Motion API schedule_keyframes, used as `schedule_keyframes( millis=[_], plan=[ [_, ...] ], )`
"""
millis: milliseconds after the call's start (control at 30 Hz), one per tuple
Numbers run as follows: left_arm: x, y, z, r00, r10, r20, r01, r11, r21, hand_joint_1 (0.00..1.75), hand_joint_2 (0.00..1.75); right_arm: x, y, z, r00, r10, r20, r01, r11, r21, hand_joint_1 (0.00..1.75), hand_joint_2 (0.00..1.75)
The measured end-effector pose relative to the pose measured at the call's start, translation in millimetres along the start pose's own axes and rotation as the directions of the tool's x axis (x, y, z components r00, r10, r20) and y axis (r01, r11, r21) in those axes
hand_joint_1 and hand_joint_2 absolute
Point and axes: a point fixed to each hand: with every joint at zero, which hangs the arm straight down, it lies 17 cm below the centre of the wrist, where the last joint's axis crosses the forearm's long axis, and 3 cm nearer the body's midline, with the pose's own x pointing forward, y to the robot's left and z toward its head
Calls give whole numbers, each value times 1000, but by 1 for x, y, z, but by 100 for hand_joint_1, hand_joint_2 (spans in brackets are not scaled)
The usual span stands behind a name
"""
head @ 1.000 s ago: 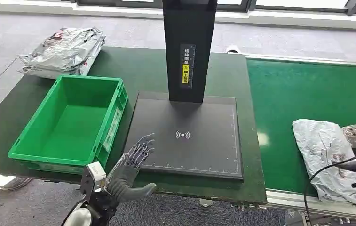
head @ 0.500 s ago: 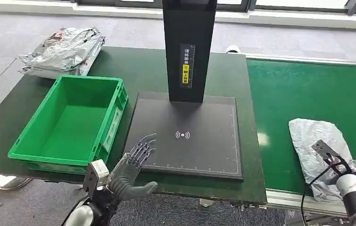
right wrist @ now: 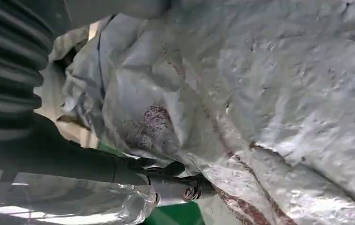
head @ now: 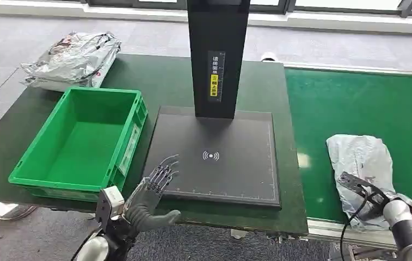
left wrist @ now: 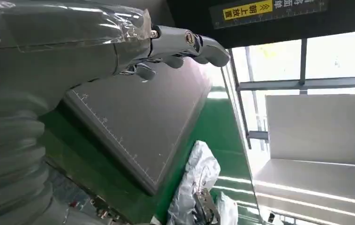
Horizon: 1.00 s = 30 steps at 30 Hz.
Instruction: Moved the parcel from conveyor to table for the left to box.
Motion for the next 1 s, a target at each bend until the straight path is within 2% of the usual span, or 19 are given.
schedule_keyframes(
  millis=[300,733,800,933,967,1000],
  plan=[
    [-5,-1,7,1000,2,-15,-2,1000,1,0,175,28,-11,4,994,-53,100,55,998,-16,175,175],
    [-5,0,12,1000,-4,-20,4,1000,16,0,175,47,-13,6,976,-131,174,138,990,-28,175,175],
    [-5,2,13,1000,-9,-19,10,1000,30,0,175,63,-20,9,942,-230,245,244,969,-29,175,175],
    [-1,3,13,1000,-17,-13,17,999,51,0,175,91,-45,17,814,-452,366,492,871,-19,175,175],
    [0,4,14,1000,-19,-12,20,998,59,0,175,100,-55,21,761,-506,406,558,830,-14,175,175],
    [0,4,14,1000,-22,-11,23,997,68,0,175,111,-70,29,679,-569,464,641,768,3,175,175]
  ],
)
